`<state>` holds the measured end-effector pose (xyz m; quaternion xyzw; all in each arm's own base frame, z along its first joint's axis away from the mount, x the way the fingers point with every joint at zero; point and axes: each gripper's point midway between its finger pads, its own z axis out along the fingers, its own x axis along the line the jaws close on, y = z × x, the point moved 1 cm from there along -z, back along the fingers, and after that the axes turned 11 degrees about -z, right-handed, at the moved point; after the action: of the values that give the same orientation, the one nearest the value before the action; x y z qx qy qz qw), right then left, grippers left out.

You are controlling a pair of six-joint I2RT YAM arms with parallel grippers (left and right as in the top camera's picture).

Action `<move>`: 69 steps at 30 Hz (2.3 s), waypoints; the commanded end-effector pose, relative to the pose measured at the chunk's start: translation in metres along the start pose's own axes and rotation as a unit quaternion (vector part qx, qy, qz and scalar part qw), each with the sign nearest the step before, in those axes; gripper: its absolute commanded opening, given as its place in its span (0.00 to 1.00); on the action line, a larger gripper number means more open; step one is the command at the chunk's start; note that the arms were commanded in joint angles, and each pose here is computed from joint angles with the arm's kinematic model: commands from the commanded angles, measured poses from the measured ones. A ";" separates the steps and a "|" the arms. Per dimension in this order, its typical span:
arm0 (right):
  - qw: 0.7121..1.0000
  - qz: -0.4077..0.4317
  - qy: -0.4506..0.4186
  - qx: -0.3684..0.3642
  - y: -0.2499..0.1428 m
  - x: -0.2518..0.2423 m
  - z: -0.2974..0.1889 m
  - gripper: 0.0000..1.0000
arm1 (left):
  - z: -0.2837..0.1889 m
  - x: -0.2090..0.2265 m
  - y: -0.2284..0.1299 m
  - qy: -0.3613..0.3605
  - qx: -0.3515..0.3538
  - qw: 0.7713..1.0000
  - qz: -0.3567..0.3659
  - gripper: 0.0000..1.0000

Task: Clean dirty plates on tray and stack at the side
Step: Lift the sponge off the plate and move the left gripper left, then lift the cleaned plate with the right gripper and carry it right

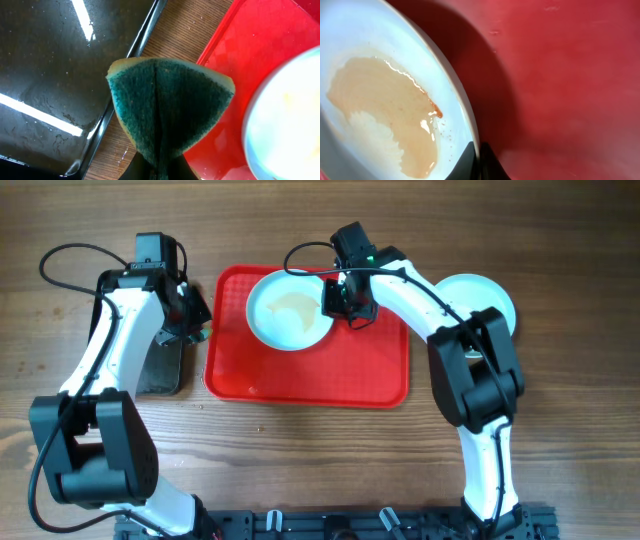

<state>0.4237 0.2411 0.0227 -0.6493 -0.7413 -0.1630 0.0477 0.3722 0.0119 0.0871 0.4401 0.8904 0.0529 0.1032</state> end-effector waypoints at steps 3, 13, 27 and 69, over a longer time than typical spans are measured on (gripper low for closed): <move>0.990 -0.033 -0.104 -0.084 0.020 -0.023 -0.078 0.04 | -0.005 0.000 0.004 0.004 -0.012 1.000 0.009 0.04; 0.939 -0.059 -0.285 -0.184 0.020 -0.039 -0.180 0.04 | -0.005 0.000 0.004 0.004 -0.012 1.000 0.007 0.04; 0.751 -0.166 -0.533 -0.353 -0.011 0.051 -0.263 0.04 | -0.004 0.001 0.003 0.006 -0.009 1.000 0.007 0.04; 0.973 0.129 -0.165 -0.101 0.000 -0.188 -0.209 0.04 | -0.004 0.001 0.003 0.006 -0.009 1.000 0.007 0.04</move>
<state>0.4272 0.0376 0.1581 -0.7302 -0.6612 -0.1094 -0.1330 0.3705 0.0130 0.0867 0.4400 0.8909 0.0545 0.0985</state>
